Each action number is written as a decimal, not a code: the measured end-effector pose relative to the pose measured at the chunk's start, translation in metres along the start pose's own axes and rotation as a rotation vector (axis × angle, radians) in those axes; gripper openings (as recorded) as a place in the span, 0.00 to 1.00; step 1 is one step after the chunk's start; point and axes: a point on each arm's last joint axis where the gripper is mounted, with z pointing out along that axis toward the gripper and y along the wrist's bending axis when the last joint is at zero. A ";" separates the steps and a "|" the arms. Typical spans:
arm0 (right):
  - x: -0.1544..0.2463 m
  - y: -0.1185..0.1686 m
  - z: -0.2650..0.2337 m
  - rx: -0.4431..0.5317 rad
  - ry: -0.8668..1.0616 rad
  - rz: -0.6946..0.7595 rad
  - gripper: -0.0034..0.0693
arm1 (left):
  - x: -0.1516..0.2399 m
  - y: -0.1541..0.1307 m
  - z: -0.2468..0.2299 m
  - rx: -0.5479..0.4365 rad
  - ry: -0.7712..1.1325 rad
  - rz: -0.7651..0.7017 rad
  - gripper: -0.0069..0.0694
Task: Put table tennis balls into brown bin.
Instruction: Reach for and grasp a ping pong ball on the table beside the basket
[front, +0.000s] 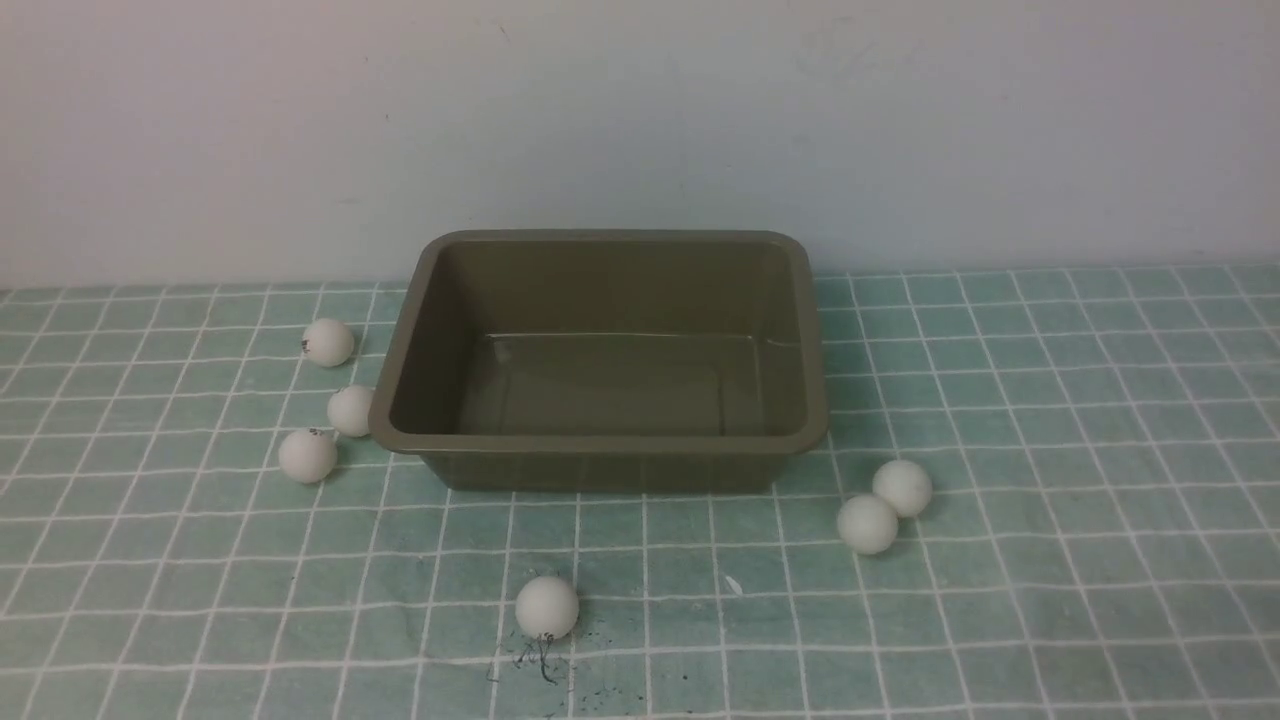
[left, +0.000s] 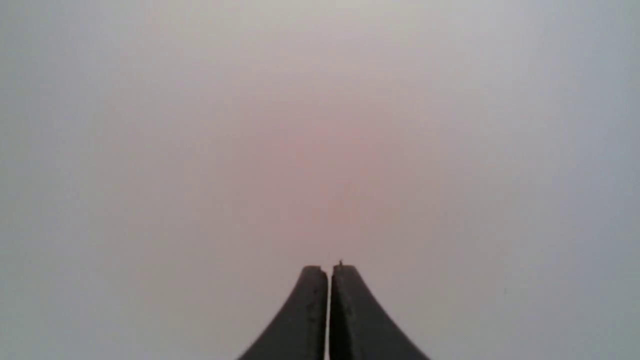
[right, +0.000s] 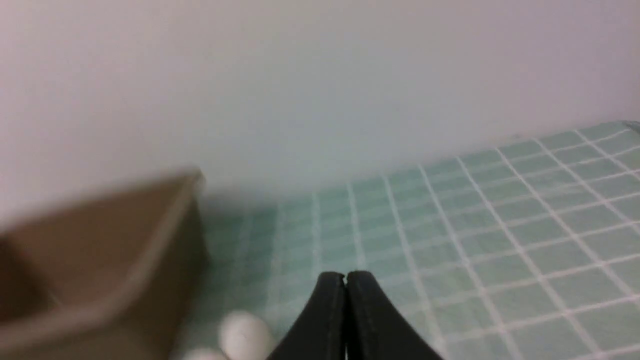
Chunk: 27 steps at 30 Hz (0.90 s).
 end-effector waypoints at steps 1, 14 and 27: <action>-0.004 0.001 0.000 -0.010 -0.038 0.101 0.03 | -0.006 -0.005 0.011 -0.040 0.126 0.008 0.08; -0.013 0.010 -0.001 -0.048 -0.006 0.317 0.03 | 0.098 0.032 0.130 -0.293 1.342 0.180 0.08; -0.082 0.068 0.054 -0.026 0.571 -0.236 0.03 | 0.164 0.068 0.226 -0.287 1.518 0.298 0.12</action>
